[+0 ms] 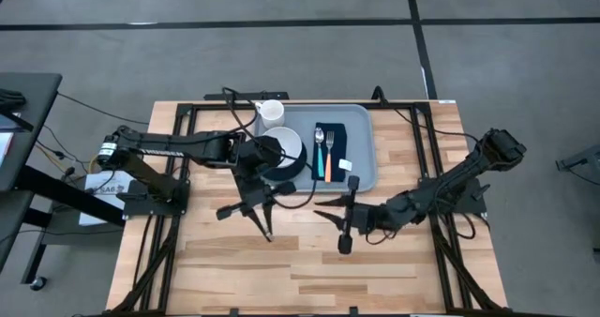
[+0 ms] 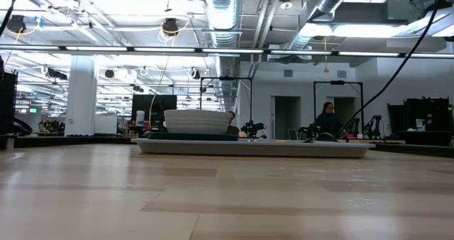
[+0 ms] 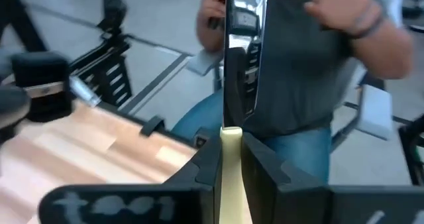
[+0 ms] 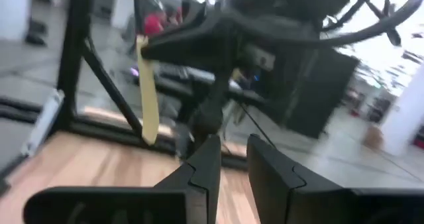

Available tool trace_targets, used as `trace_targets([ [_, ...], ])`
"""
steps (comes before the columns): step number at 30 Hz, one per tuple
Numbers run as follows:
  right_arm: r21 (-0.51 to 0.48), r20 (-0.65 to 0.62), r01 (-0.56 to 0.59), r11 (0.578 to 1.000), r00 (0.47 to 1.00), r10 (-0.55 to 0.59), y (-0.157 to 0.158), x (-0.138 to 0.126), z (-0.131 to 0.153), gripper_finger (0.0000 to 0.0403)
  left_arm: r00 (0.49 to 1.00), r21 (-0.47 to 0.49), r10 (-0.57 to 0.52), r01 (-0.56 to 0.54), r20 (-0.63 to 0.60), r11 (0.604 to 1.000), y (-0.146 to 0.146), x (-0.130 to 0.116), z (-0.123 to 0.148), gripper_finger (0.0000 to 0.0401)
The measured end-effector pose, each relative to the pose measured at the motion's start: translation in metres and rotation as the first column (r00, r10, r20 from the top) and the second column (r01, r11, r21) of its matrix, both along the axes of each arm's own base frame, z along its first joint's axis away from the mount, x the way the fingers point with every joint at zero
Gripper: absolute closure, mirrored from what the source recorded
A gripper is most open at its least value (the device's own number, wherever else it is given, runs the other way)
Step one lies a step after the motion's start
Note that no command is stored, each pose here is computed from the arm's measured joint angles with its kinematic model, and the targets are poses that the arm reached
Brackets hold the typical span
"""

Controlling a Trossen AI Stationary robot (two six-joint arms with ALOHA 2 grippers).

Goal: Set up tray
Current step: Put the knife on the black table napkin on the gray serving tray

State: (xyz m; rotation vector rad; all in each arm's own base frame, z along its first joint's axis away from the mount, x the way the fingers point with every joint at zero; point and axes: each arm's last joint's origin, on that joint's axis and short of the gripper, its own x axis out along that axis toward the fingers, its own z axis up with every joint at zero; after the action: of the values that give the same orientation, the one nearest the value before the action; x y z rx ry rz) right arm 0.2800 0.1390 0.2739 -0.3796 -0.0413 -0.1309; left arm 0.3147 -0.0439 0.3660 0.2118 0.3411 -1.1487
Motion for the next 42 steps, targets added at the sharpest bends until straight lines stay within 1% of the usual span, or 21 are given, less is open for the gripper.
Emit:
trace_targets([
  [3, 0.016, 0.052, -0.022, 1.000, 0.998, 0.022, -0.011, 0.006, 0.005, 0.0336, 0.997, -0.017, -0.067, 0.068, 0.030, 0.998, -0.002, -0.002, 0.000, 0.0375],
  [5, 0.023, 0.057, -0.033, 0.999, 0.998, 0.032, -0.017, 0.009, 0.005, 0.0336, 0.994, -0.030, -0.101, 0.103, 0.039, 0.994, -0.002, -0.004, -0.001, 0.0375],
  [6, 0.027, 0.060, -0.060, 0.998, 0.997, 0.058, -0.020, 0.011, 0.005, 0.0336, 0.993, -0.030, -0.110, 0.111, 0.043, 0.993, -0.003, -0.004, -0.001, 0.0375],
  [7, 0.023, 0.067, -0.110, 0.994, 0.992, 0.108, -0.022, 0.012, 0.006, 0.0336, 0.993, -0.029, -0.114, 0.115, 0.042, 0.993, -0.002, -0.005, -0.001, 0.0375],
  [8, 0.010, 0.073, -0.182, 0.983, 0.981, 0.181, -0.023, 0.013, 0.006, 0.0336, 0.993, -0.027, -0.115, 0.116, 0.038, 0.993, -0.002, -0.005, -0.002, 0.0375],
  [10, -0.034, 0.077, -0.339, 0.940, 0.937, 0.341, -0.023, 0.017, 0.005, 0.0336, 0.993, -0.031, -0.119, 0.120, 0.025, 0.992, -0.003, -0.001, -0.006, 0.0375],
  [11, -0.047, 0.081, -0.391, 0.919, 0.916, 0.394, -0.023, 0.019, 0.003, 0.0336, 0.993, -0.028, -0.116, 0.116, 0.007, 0.993, -0.003, 0.000, -0.009, 0.0374],
  [12, -0.059, 0.084, -0.412, 0.909, 0.906, 0.415, -0.023, 0.020, 0.001, 0.0336, 0.993, -0.027, -0.115, 0.114, -0.013, 0.993, -0.003, 0.004, -0.014, 0.0374],
  [15, -0.081, 0.108, -0.401, 0.913, 0.907, 0.408, -0.022, 0.025, -0.003, 0.0336, 0.993, -0.018, -0.104, 0.103, -0.062, 0.994, -0.004, 0.016, -0.029, 0.0374],
  [17, -0.096, 0.084, -0.375, 0.922, 0.920, 0.383, -0.023, 0.030, -0.011, 0.0336, 0.991, -0.019, -0.102, 0.100, -0.092, 0.995, -0.004, 0.024, -0.039, 0.0374],
  [20, -0.101, 0.074, -0.372, 0.923, 0.922, 0.380, -0.022, 0.036, -0.017, 0.0336, 0.989, -0.019, -0.107, 0.105, -0.107, 0.994, -0.005, 0.031, -0.049, 0.0374],
  [26, -0.120, 0.035, -0.317, 0.941, 0.946, 0.323, -0.019, 0.054, -0.017, 0.0336, 0.991, -0.021, -0.116, 0.115, -0.064, 0.993, -0.005, 0.037, -0.051, 0.0374],
  [28, -0.117, 0.043, -0.296, 0.948, 0.952, 0.303, -0.018, 0.057, -0.016, 0.0336, 0.990, -0.033, -0.135, 0.134, -0.048, 0.990, -0.005, 0.036, -0.051, 0.0374],
  [32, -0.118, 0.050, -0.297, 0.948, 0.951, 0.305, -0.016, 0.059, -0.014, 0.0336, 0.987, -0.053, -0.157, 0.155, -0.042, 0.986, -0.006, 0.036, -0.050, 0.0374],
  [36, -0.161, 0.032, -0.303, 0.939, 0.950, 0.312, -0.012, 0.057, -0.016, 0.0336, 0.985, -0.059, -0.164, 0.161, -0.059, 0.985, -0.007, 0.034, -0.051, 0.0374],
  [39, -0.215, -0.005, -0.314, 0.925, 0.947, 0.320, -0.005, 0.055, -0.019, 0.0336, 0.982, -0.058, -0.170, 0.166, -0.083, 0.984, -0.010, 0.033, -0.052, 0.0374],
  [42, -0.267, -0.028, -0.275, 0.924, 0.960, 0.277, 0.003, 0.051, -0.019, 0.0336, 0.982, -0.025, -0.140, 0.138, -0.126, 0.990, -0.009, 0.031, -0.055, 0.0374],
])
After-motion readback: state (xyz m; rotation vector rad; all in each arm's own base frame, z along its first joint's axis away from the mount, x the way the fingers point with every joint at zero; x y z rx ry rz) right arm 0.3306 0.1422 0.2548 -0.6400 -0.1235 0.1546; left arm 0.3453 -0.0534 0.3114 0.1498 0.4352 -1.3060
